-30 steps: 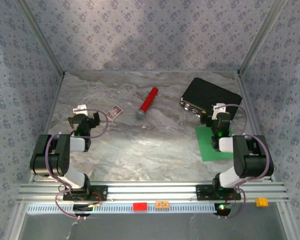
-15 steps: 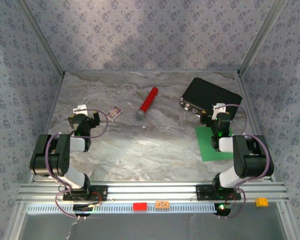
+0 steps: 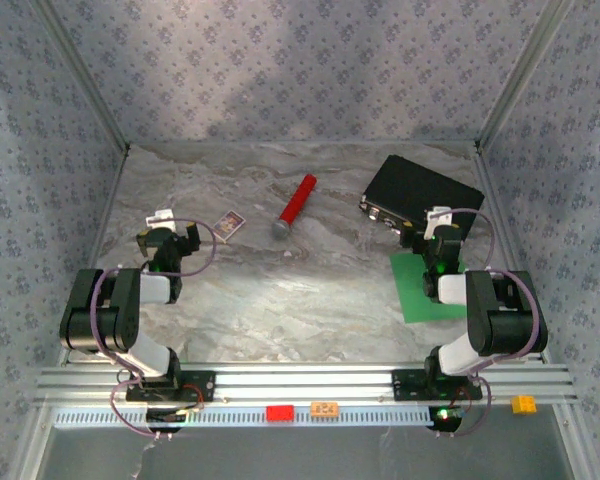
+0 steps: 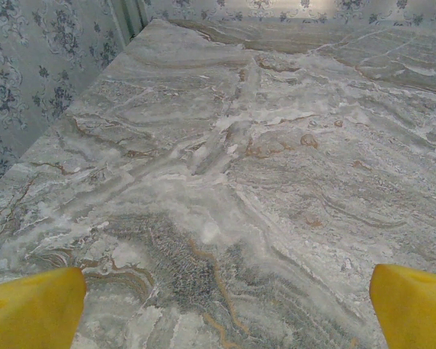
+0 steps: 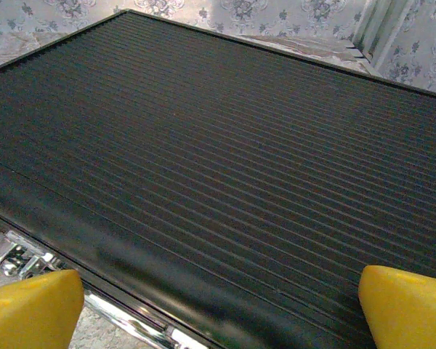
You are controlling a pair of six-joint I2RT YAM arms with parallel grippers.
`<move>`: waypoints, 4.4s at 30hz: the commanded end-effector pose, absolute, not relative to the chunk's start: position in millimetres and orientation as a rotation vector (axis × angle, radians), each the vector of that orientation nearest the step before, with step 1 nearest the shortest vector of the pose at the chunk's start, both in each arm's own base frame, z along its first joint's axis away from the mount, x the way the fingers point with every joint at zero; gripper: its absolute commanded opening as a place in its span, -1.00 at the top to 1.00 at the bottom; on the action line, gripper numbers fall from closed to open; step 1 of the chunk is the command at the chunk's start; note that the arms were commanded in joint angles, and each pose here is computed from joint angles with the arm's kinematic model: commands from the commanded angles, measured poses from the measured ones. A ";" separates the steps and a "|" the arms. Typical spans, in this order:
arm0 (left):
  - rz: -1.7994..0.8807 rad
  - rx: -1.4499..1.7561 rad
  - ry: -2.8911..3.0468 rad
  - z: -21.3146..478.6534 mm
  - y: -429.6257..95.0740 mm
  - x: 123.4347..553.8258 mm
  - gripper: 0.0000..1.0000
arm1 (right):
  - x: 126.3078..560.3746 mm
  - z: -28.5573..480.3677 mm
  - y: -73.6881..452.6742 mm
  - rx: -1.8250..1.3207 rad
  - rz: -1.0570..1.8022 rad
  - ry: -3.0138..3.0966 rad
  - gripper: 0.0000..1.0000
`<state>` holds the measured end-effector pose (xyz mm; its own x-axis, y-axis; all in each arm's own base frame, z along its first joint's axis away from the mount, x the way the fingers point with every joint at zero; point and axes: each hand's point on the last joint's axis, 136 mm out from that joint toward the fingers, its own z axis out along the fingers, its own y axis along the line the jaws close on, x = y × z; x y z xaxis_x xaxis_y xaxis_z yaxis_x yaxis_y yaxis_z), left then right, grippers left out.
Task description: Fold a paper plane with a square sheet of paper (pick it up from the middle)
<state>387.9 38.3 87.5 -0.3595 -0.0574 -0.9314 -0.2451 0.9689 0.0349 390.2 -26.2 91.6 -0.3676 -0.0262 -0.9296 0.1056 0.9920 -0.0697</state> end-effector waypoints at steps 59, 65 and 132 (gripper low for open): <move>-0.801 -0.267 2.220 141.7 -152.7 266.5 -0.99 | 254.1 24.5 21.8 0.841 0.493 2.578 -0.80; -0.718 -0.281 2.209 147.5 -139.1 264.8 -0.99 | 235.3 10.7 37.9 1.116 0.614 2.486 -0.75; -0.777 -0.156 2.350 138.8 -173.3 261.9 -0.99 | 268.2 52.1 218.7 0.728 0.714 2.624 -0.54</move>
